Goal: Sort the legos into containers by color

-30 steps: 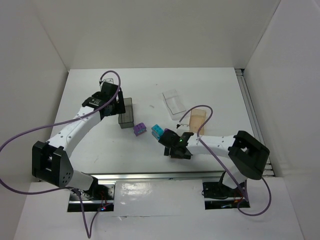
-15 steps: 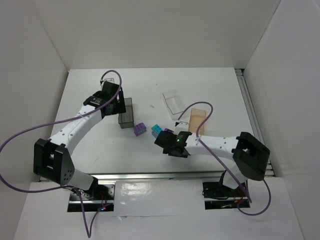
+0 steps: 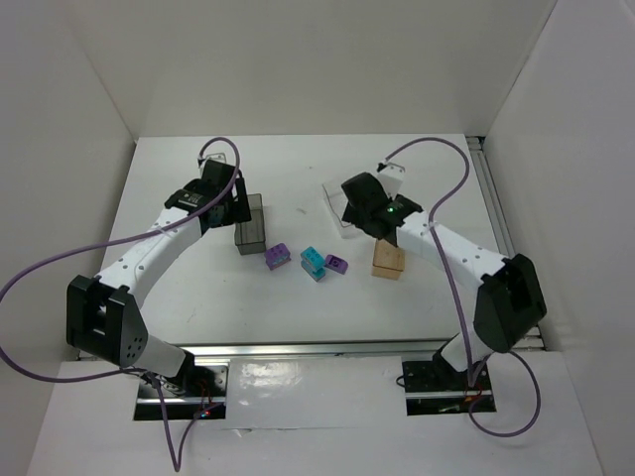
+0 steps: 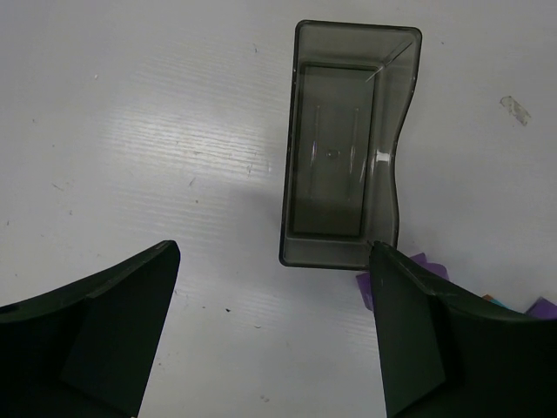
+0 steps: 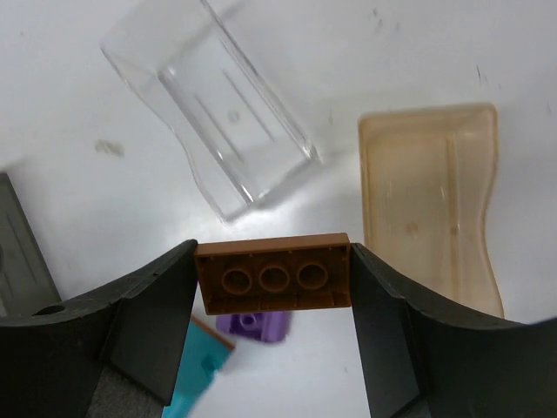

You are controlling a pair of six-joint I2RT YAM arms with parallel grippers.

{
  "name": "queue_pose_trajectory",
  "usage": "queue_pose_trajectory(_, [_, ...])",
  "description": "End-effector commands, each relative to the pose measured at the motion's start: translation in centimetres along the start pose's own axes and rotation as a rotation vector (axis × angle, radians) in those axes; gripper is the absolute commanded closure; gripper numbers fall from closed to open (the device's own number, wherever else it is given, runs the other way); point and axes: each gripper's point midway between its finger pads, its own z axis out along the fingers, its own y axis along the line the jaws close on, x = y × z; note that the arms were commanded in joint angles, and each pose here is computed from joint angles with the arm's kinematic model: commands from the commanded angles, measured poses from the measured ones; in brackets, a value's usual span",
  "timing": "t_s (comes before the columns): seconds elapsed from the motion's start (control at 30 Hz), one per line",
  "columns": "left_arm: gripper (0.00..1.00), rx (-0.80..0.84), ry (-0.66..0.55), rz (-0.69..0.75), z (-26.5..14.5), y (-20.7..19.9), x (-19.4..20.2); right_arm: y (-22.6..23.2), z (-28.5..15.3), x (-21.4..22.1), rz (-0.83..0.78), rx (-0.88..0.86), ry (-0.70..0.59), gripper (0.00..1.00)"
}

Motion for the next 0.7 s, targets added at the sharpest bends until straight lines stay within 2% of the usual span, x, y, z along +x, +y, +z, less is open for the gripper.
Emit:
queue_pose_trajectory(0.0, [0.05, 0.051, -0.038, -0.042, -1.2, -0.7, -1.5, 3.9, 1.9, -5.1, -0.031, -0.092, -0.09, 0.41])
queue_pose_trajectory(0.2, [0.05, 0.08, -0.013, -0.038, -1.3, -1.2, -1.0, 5.7, 8.0, -5.3, -0.055, -0.06, -0.062, 0.4])
queue_pose_trajectory(0.27, [0.05, 0.08, -0.014, -0.027, -1.3, -1.1, -0.9, 6.7, 9.0, -6.4, -0.047, -0.073, -0.075, 0.31])
queue_pose_trajectory(0.33, [0.05, 0.081, -0.015, -0.018, -1.7, -1.0, -1.0, 7.1, 10.4, -5.2, -0.078, -0.063, -0.038, 0.16])
queue_pose_trajectory(0.37, [0.05, 0.081, -0.015, -0.018, -2.0, -0.8, -0.9, 7.6, 10.4, -5.9, -0.083, -0.07, -0.047, 0.05])
queue_pose_trajectory(0.4, [0.05, 0.081, -0.015, -0.018, -2.0, -0.8, -0.9, 7.6, 10.2, -6.3, -0.083, -0.061, -0.052, 0.03])
queue_pose_trajectory(0.53, [0.05, 0.084, -0.024, -0.012, -2.1, -0.9, -1.3, 7.0, 7.1, -6.9, -0.093, -0.091, -0.09, 0.05])
queue_pose_trajectory(0.6, [0.05, 0.088, -0.031, -0.015, -2.3, -1.0, -1.6, 5.8, 5.0, -5.6, -0.123, -0.132, -0.072, 0.14])
queue_pose_trajectory(0.67, [0.05, 0.088, -0.032, -0.006, -2.2, -1.1, -1.8, 5.5, 3.6, -3.4, -0.199, -0.183, -0.038, 0.18])
